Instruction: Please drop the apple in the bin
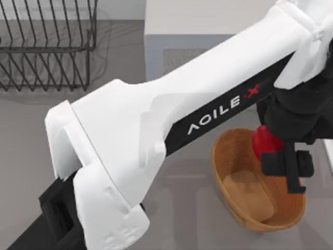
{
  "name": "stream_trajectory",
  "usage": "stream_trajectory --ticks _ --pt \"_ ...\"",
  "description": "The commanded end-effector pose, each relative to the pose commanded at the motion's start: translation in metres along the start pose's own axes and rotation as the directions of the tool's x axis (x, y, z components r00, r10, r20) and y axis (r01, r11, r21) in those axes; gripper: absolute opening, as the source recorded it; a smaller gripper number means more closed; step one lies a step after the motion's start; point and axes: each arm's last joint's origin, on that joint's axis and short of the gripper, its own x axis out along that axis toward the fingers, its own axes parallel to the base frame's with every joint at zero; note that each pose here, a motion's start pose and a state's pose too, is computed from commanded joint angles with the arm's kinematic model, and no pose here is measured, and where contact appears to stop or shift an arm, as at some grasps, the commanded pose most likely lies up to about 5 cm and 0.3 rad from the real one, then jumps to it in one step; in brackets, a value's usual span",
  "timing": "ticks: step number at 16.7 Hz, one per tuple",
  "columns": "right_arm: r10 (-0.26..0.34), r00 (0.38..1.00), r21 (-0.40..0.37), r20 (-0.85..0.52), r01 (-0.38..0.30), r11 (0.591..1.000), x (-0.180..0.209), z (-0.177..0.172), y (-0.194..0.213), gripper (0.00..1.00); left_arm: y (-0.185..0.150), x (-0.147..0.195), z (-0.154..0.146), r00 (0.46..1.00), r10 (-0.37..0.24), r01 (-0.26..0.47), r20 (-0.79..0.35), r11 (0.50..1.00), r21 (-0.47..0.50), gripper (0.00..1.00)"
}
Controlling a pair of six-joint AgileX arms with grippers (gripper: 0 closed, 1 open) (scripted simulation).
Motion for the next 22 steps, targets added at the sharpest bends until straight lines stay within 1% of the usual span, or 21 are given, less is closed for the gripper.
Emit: stream_trajectory --ticks 4,8,10,12,16,22 --pt "0.000 1.000 0.000 0.000 0.000 1.000 0.000 0.000 0.000 1.00 0.002 0.011 0.002 1.000 0.010 -0.010 0.015 1.000 0.000 0.00" --pt "0.000 1.000 0.000 0.000 0.000 1.000 0.000 0.000 0.000 1.00 0.001 0.049 0.001 1.000 -0.009 0.009 -0.010 1.000 0.004 0.00" --pt "0.000 1.000 0.000 0.000 0.000 1.000 0.000 0.000 0.000 1.00 0.000 0.062 -0.001 1.000 -0.007 0.007 -0.009 1.000 0.003 0.00" --pt "0.000 1.000 0.000 0.000 0.000 1.000 0.000 0.000 0.000 1.00 -0.001 0.069 -0.003 1.000 -0.001 0.001 -0.003 1.000 0.003 0.00" --pt "0.000 1.000 0.000 0.000 0.000 1.000 0.000 0.000 0.000 1.00 -0.001 0.070 -0.003 1.000 0.000 0.000 -0.002 1.000 0.003 0.00" --pt "0.000 1.000 0.000 0.000 0.000 1.000 0.000 0.000 0.000 1.00 -0.001 0.070 -0.003 1.000 0.000 0.000 -0.002 1.000 0.003 0.45"
